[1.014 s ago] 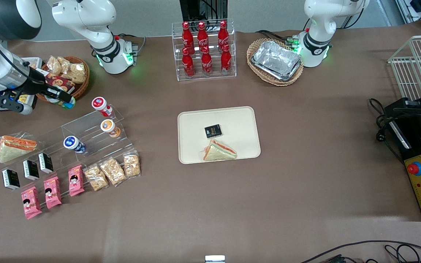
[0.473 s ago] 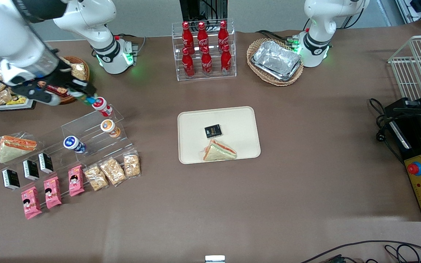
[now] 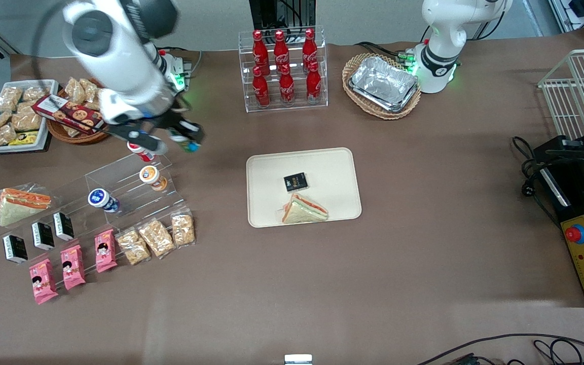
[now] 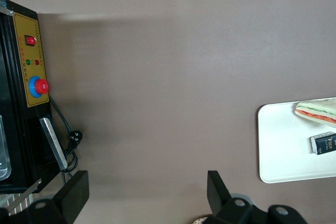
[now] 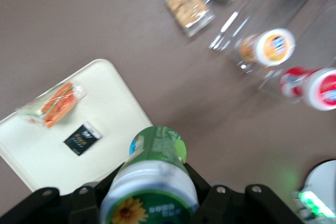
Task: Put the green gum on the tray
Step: 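Lift the green gum bottle out of the rack and carry it toward the cream tray, then lower the green gum bottle onto the tray beside the black packet and release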
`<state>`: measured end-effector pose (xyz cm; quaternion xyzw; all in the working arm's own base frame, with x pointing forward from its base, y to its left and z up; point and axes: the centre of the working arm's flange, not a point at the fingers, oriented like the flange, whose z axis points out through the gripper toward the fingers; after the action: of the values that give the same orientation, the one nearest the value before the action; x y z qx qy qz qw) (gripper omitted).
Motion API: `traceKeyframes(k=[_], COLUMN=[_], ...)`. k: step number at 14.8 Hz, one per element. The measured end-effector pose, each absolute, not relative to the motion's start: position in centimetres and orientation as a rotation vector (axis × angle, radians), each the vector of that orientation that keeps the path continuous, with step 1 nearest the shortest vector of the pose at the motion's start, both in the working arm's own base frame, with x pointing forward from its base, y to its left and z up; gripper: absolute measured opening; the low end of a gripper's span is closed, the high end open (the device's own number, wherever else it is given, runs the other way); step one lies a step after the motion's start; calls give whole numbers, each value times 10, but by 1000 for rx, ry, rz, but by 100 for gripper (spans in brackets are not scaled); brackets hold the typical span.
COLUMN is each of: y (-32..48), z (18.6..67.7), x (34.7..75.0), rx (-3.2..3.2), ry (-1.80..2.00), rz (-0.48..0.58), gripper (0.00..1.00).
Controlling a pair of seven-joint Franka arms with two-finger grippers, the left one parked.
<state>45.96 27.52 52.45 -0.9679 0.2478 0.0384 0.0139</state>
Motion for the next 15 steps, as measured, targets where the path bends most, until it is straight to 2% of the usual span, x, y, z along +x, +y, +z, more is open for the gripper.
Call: traceKeyframes(k=[8,15], y=[383,392], z=[412,333], x=[441,434], rx=[-3031,-2998], ry=[846,887], rz=[132,85], gripper=[43,43])
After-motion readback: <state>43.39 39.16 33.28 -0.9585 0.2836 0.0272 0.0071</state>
